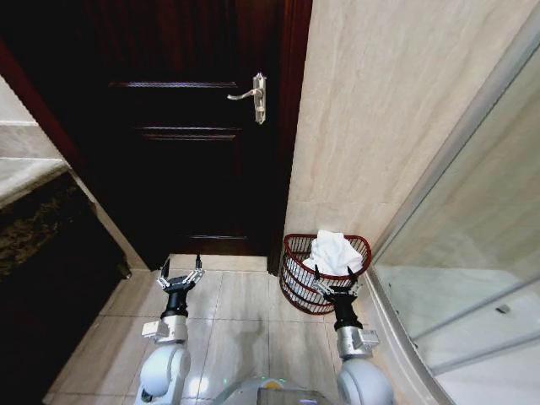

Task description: Discard the used towel into the hamper.

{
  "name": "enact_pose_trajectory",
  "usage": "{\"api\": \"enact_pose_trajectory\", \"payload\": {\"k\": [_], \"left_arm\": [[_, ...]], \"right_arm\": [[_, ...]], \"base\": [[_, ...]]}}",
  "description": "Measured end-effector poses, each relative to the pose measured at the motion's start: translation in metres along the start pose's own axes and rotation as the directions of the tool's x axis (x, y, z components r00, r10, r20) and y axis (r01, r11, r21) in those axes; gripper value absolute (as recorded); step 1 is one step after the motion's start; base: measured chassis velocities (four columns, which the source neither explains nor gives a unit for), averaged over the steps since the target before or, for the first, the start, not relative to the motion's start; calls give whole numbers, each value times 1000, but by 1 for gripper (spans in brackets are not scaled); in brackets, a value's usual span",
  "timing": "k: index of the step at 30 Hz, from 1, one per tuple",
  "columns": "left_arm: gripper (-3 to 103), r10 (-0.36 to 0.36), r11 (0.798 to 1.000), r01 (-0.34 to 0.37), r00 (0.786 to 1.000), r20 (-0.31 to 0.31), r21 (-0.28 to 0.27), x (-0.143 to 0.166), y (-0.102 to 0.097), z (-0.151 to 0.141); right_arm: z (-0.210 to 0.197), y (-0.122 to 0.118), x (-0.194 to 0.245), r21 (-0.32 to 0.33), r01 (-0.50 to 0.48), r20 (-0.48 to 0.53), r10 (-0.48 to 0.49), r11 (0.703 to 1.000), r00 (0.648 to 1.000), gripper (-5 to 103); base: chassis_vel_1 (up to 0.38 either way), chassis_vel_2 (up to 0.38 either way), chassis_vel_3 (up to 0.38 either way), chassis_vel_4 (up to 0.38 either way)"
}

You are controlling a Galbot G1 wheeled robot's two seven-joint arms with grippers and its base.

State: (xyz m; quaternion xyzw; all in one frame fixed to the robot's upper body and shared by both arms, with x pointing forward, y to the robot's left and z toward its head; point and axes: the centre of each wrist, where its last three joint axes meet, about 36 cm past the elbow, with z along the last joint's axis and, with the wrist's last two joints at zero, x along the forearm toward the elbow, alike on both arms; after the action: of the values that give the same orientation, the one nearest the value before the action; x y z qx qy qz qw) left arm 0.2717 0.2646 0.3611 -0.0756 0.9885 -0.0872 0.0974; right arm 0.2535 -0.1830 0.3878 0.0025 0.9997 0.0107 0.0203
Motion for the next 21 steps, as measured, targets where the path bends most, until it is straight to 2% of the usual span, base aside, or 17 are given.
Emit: {"api": "enact_pose_trajectory", "payload": {"k": [14,21], "left_arm": [[100,2,1000,-2,1000,-1,6,0,0,0],[100,0,1000,0,1000,2,9,-1,-1,0]], "right_arm": [[-1,1,3,0,-1,2,1,1000,1000,100],[-1,3,-2,-18,4,39,-3,1000,999,100]], "base": [[0,0,0,0],[32,30,-5,0]]}}
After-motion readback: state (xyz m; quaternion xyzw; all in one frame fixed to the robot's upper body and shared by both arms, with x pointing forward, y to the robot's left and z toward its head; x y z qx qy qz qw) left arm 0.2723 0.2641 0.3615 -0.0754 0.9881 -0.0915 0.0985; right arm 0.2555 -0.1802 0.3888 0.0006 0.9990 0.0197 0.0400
